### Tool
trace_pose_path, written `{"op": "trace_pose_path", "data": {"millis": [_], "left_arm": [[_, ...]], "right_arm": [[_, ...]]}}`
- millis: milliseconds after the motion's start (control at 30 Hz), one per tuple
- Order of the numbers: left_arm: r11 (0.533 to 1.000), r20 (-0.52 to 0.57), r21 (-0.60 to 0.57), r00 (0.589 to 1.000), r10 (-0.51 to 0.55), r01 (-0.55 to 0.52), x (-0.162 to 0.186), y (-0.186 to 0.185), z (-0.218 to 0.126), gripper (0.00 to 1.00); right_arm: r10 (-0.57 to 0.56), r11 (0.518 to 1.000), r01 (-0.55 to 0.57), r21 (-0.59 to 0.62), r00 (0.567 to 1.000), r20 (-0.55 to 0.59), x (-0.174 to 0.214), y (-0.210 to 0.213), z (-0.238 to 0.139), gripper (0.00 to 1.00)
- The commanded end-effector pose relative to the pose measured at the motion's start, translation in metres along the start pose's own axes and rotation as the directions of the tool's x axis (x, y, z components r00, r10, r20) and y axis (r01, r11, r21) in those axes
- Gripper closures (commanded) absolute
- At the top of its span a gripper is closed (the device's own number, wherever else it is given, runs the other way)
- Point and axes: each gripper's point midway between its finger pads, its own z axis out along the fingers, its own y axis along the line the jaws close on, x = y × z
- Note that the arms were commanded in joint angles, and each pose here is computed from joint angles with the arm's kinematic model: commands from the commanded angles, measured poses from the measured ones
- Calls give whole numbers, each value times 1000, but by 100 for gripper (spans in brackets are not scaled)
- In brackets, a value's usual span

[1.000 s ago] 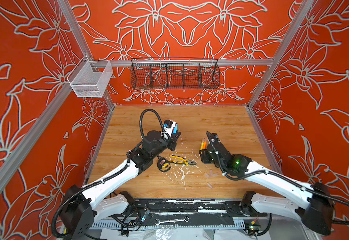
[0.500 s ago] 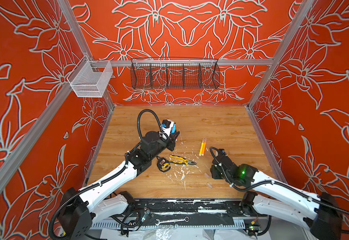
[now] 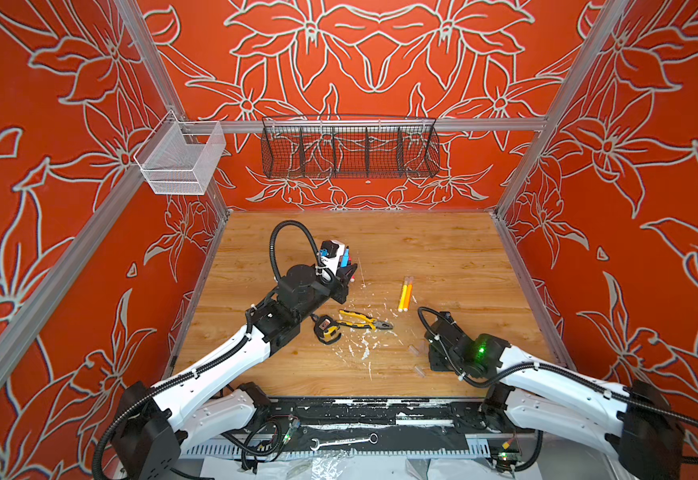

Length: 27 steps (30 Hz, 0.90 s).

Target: Insert the pens into the pen caps

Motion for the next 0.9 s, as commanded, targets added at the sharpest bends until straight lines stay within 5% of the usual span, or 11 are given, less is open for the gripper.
{"op": "trace_pose_path", "data": {"millis": [0,267,500,867], "left_arm": [[997,21,10,997,-81,80,-11,-3,-11,100],[924,-50,1,923,-381,381,-40,-21,-53,100],[889,-24,49,891,-454,455,-45,-30,-78,100],[897,-8,-11,897,-443,442,-45,-20,-74,100]], "right_arm": [[2,998,-2,55,1000,-6,-4,-4,4,57],[-14,997,12,70,999,34,-23,1,0,55],[16,994,-17,105,1000,9,-20,-9,12,55],[44,993,-44,107,999,6,-38,-7,25,55]]}}
